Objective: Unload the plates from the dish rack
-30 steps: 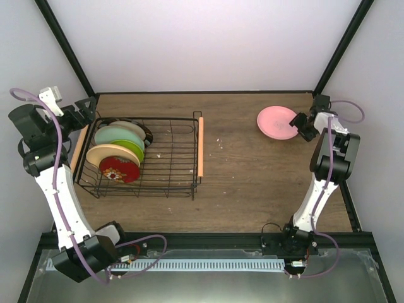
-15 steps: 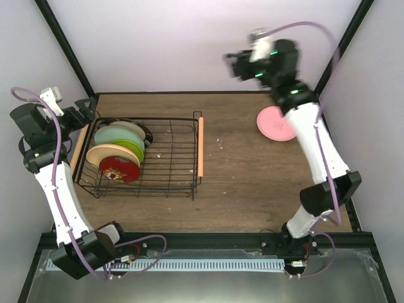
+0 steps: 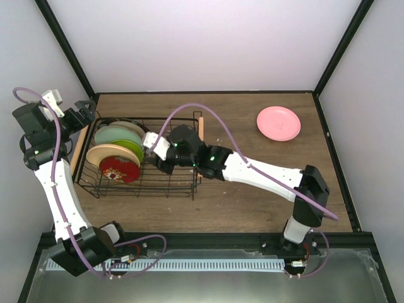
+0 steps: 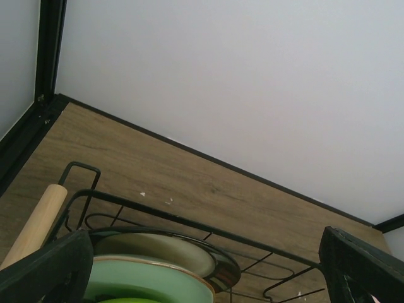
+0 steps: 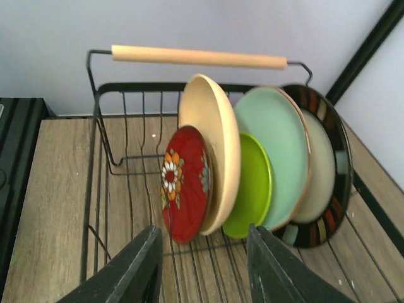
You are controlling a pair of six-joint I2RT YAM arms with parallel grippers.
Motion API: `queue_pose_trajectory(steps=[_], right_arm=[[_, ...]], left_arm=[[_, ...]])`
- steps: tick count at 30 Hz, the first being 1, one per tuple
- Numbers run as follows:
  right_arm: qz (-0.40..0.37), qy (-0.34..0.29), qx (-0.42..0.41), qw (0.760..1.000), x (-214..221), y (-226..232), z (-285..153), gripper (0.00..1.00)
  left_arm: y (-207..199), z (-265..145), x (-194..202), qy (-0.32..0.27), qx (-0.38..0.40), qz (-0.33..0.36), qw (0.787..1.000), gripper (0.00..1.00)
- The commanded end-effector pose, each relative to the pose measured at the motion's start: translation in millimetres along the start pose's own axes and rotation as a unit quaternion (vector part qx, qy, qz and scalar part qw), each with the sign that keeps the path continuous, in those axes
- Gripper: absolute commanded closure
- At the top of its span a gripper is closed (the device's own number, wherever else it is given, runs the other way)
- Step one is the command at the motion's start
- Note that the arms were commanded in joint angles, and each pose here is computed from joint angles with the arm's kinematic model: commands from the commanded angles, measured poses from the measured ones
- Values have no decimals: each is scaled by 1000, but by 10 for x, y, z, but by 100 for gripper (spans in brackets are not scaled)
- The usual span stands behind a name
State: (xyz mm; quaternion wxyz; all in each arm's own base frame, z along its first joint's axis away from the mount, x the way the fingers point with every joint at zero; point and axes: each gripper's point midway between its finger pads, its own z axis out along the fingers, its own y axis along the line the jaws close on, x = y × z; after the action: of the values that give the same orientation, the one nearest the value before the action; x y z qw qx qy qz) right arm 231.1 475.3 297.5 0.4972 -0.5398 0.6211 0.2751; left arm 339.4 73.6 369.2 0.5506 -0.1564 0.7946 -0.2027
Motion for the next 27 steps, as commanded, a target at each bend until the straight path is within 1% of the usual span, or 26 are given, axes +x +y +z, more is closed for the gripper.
queue_pose_trajectory(steps=[1, 6, 9, 18, 23, 27], right_arm=[[-70, -51, 25, 996, -301, 109, 109, 63], [-85, -59, -2, 995, -339, 404, 397, 66], [-96, -52, -15, 994, -296, 525, 621, 67], [-107, -24, -18, 994, -78, 565, 1125, 67], [-100, -9, -1, 995, 50, 516, 1313, 63], [-93, -1, 15, 996, 124, 472, 1397, 54]], left_arm=[[6, -19, -32, -3, -10, 2, 1000, 0], [45, 5, -9, -5, -13, -2, 1000, 0], [59, 12, -2, -5, -14, -3, 1000, 0], [30, 2, -1, -5, -8, 8, 1000, 0], [20, 1, 15, 0, -6, 10, 1000, 0], [13, 1, 35, 4, -3, 10, 1000, 0]])
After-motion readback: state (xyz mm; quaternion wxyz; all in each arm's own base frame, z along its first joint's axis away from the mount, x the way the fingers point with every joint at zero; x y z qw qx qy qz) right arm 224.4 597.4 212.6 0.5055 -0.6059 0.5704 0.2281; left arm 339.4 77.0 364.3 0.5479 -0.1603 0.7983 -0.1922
